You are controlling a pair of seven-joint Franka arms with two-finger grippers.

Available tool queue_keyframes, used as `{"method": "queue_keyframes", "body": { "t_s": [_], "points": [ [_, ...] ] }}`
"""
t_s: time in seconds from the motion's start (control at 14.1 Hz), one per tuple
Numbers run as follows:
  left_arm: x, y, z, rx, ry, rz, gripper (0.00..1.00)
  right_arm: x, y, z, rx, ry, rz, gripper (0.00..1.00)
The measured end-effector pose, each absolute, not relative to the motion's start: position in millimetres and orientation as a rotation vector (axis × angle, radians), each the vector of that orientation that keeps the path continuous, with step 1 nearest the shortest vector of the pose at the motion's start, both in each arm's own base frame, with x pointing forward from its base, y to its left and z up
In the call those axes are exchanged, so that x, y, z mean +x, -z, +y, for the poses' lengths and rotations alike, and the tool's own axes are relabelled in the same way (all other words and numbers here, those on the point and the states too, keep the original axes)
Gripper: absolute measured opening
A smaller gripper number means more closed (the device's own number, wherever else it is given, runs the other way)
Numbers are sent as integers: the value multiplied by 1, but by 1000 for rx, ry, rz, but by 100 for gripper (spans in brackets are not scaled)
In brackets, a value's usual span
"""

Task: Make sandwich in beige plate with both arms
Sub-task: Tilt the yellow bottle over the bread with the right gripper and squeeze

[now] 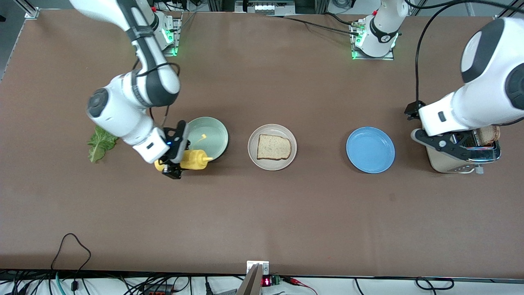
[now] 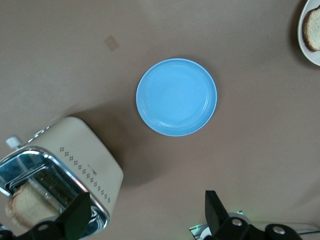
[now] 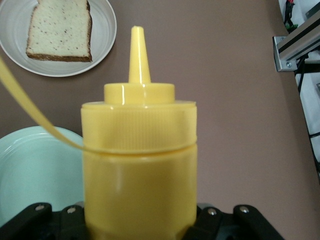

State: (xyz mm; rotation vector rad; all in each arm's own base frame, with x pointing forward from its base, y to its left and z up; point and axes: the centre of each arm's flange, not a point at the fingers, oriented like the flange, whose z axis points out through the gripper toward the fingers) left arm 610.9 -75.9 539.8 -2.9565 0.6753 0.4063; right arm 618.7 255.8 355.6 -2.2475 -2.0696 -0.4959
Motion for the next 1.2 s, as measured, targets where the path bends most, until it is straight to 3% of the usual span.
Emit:
{"method": "queue_keyframes", "body": {
  "t_s": [0.28, 0.57, 0.92, 1.2],
  "points": [
    [603, -563, -55, -3030, -339, 398, 100, 591, -363, 327, -2377, 429, -2147, 40],
    [586, -566, -35, -3112, -66, 233, 100, 562, -341, 390, -2463, 374, -2254, 40],
    [567, -564, -34, -3134, -24, 220, 100, 537, -305, 447, -2571, 177, -2469, 40],
    [565, -566, -43, -3121, -18, 248, 100, 506, -263, 491, -2645, 107, -2587, 40]
  ]
}}
